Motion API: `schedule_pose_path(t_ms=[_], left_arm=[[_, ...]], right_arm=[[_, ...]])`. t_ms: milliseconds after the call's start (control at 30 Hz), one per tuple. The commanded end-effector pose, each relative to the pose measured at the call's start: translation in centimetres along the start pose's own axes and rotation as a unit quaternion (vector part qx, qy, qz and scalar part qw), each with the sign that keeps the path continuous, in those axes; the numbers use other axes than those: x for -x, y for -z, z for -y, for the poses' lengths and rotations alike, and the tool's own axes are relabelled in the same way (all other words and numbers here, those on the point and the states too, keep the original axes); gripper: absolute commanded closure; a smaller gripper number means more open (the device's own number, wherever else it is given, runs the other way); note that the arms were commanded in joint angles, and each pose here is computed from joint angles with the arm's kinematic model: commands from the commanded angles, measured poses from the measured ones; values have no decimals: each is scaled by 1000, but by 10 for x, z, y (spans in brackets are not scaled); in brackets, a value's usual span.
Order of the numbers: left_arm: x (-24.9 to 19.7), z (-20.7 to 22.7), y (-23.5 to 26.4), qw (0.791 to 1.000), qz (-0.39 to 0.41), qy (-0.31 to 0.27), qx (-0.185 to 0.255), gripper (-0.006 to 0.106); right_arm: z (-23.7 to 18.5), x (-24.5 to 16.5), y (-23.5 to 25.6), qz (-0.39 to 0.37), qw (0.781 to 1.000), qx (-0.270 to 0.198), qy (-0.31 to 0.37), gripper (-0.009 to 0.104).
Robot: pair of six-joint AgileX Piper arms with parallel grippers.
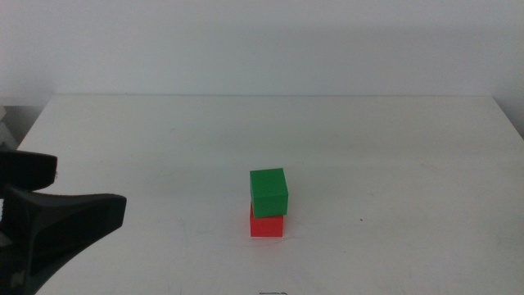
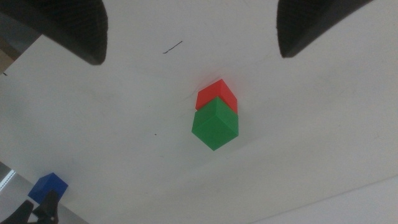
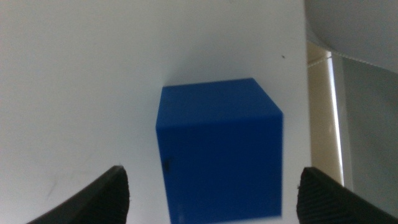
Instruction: Stack red cubes first, then green, then blue cubes in a specific spot.
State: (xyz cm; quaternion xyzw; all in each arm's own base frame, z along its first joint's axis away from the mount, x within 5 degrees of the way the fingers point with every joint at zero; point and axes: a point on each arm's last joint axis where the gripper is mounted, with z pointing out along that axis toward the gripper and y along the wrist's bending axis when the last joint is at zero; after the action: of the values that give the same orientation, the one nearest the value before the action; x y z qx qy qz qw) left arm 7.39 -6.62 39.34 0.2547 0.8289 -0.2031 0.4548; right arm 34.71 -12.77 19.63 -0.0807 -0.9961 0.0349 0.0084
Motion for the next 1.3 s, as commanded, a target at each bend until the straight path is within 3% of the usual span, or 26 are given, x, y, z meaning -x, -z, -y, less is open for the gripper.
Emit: schedule_pose_path(t_ms=[0,133,233,300,433,633,800,900,1100,1267], left_arm=[[11,2,5,999,43,3,-10,8],[11,2,5,999,43,3,-10,8],[11,2,5,999,43,3,-10,8],[11,2,5,999,43,3,-10,8],[11,2,5,999,43,3,-10,8],[11,2,5,999,43,3,-10,8],[11,2,5,999,43,2,-9,8],[11,2,5,999,43,2,-9,8],[11,2,5,999,43,2,-9,8],[11,2,5,999,43,2,-9,8]], right_arm=[[6,5,15,33,999,-11,4,1],[6,8,-1,15,1000,-8,6,5],[6,9,-6,7,1000,-6,7,18],[6,9,-6,4,1000,-7,7,37],[6,6,-5,-7,1000,-10,-6,97],[-12,-7,45,36,998,-22,-38,96],[-71,-28,103,71,994,-11,-84,96],[-124,-36,122,105,993,1,-61,96],[-235,-62,147,153,986,26,58,96],[-277,-88,152,159,981,41,101,96]])
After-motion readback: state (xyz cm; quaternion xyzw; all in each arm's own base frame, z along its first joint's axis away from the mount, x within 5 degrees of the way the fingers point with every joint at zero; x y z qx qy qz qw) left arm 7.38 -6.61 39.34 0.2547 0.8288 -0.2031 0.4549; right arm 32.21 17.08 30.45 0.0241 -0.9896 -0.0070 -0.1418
